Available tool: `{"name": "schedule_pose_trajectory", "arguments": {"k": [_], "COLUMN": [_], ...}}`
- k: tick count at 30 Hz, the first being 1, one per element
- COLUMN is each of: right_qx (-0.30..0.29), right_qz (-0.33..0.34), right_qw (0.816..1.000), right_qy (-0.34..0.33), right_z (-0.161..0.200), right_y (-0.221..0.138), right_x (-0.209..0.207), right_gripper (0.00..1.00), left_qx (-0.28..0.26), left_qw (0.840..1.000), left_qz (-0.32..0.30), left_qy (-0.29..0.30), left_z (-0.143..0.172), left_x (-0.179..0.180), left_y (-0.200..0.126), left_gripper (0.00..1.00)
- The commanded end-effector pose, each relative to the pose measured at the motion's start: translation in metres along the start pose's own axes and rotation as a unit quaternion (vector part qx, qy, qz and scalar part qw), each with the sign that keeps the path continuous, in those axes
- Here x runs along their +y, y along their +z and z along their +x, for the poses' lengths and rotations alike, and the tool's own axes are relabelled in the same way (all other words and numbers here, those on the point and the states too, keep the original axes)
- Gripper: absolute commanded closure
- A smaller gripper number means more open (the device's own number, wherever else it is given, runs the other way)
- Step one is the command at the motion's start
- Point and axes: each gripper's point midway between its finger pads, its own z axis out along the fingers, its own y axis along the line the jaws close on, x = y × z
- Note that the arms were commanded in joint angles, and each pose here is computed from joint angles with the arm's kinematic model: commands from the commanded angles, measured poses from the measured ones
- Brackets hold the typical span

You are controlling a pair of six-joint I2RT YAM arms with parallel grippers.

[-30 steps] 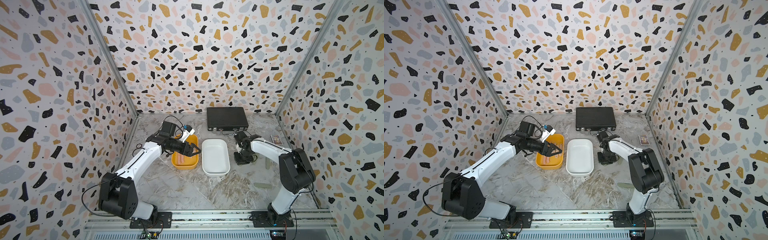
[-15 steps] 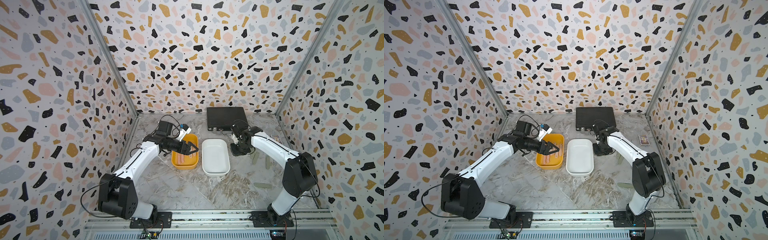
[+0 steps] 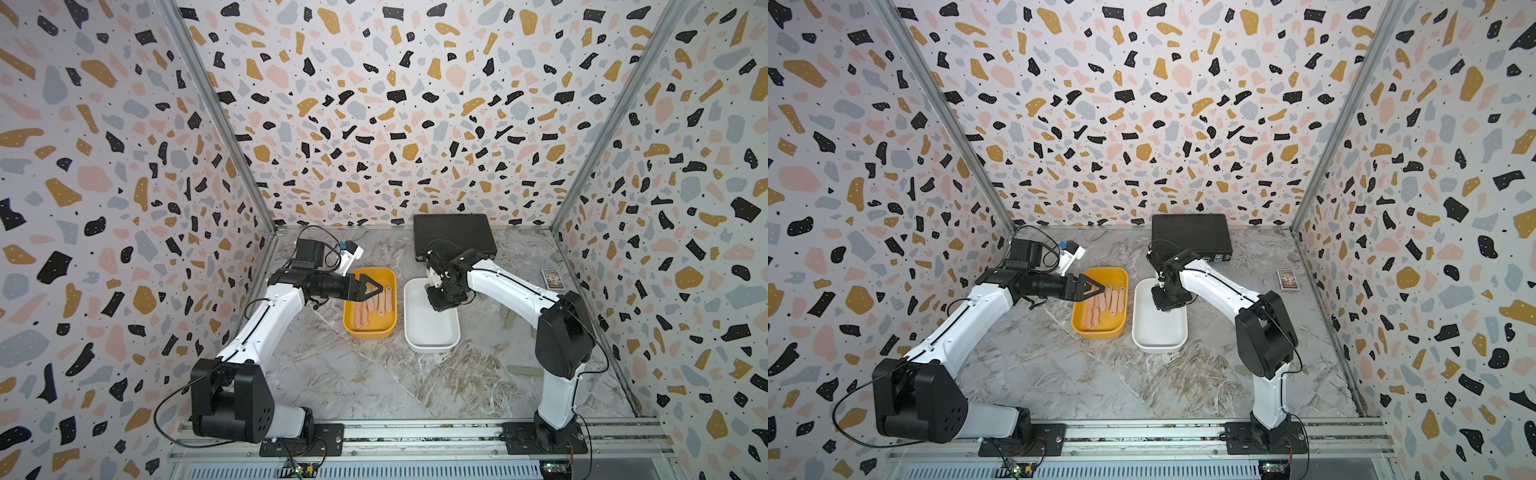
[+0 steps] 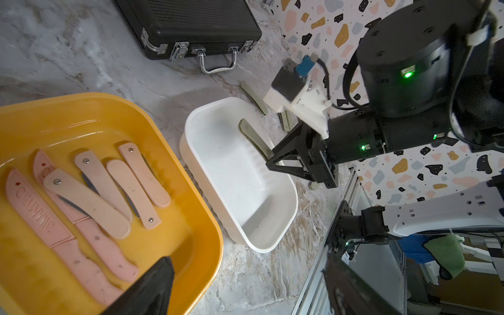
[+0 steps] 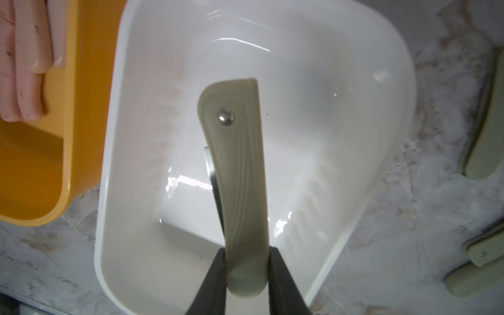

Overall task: Place the fruit knives into the storage box by color
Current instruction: Place the fruit knife in the storage box.

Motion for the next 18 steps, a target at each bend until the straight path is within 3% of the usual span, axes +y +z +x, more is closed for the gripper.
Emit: {"name": "schedule_pose_trajectory", "arguments": {"k": [1, 18], "right_qx": [-0.008, 0.024], "right_qz": [-0.028, -0.045], "right_qw": [0.999, 0.998], "right_qy": [0.012, 0.026], "right_z": [-0.008, -0.013], "right_y": [0.0, 0.053], "right_x": [0.013, 0.022], "right_gripper": [0.77, 0.76], "left_qx": [-0.015, -0.008], "left_qw": [1.0, 1.0], "left_qz": [0.013, 0.014], "left_qy": [0.013, 0.004], "left_z": [-0.007, -0.004], "left_x": [-0.007, 0.0], "left_y": [-0.004, 0.002], "left_gripper": [0.13, 0.13]}}
